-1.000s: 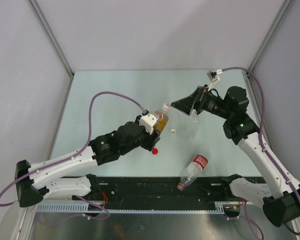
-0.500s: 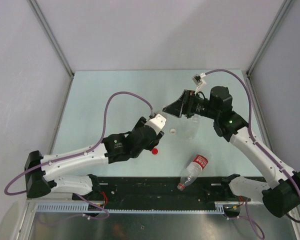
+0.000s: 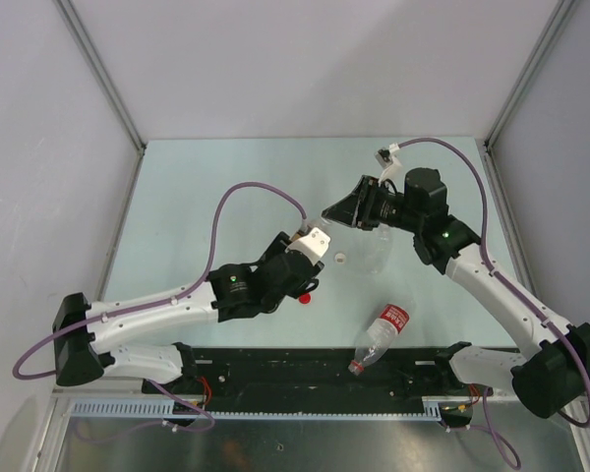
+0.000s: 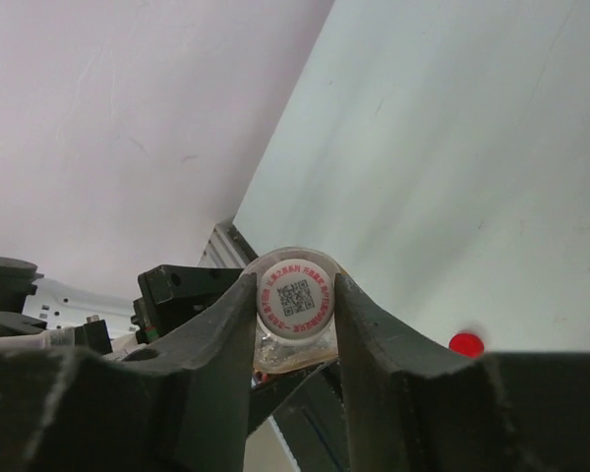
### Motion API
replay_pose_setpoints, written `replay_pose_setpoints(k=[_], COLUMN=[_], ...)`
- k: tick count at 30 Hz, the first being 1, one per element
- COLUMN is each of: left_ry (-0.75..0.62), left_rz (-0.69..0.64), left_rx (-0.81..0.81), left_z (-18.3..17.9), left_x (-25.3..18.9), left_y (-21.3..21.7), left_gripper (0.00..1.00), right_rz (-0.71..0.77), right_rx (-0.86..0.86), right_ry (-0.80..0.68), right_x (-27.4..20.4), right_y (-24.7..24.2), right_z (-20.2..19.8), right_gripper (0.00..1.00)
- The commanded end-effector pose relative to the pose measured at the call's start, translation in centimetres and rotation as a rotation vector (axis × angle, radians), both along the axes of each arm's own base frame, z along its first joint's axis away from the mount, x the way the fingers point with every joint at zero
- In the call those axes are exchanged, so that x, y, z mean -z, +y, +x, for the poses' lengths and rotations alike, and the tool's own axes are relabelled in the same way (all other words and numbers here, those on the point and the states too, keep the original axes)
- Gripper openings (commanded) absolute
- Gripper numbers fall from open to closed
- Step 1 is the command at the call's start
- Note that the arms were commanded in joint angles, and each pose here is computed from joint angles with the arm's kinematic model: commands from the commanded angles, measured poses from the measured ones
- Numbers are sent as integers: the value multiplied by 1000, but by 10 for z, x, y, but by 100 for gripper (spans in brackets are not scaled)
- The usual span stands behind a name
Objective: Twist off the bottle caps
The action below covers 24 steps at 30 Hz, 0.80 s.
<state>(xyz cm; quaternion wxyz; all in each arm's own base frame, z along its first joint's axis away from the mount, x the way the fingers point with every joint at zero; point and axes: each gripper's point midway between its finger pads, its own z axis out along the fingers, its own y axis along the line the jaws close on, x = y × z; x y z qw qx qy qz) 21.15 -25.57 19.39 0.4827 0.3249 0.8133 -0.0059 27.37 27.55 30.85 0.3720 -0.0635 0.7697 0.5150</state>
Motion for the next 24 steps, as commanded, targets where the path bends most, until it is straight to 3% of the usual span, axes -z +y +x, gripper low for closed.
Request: replay_pose_setpoints(k=[1,4,6,13,24], left_ry=[-36,-36,-34,27,127], left_rz=[-51,-52,-59,-102,-415], left_rx=[-29,-31,-31,59,579], left_z=[4,4,4,-8,-73], left_x=[-20,-20,-20,-15,-49], left_y=[-7,-6,-6,-20,-77], left_gripper=[0,0,0,0,0], right_rz=[44,43,41,33,78], right_rx=[2,-10,-19,-71,-285], right_ry=[-59,-63,-71,-153,-354], right_x=[-26,-27,-27,-37,-69], right_y=[3,4,4,3,-1], right_z=[4,2,1,-10,-47], right_gripper=[31,9,2,0,0])
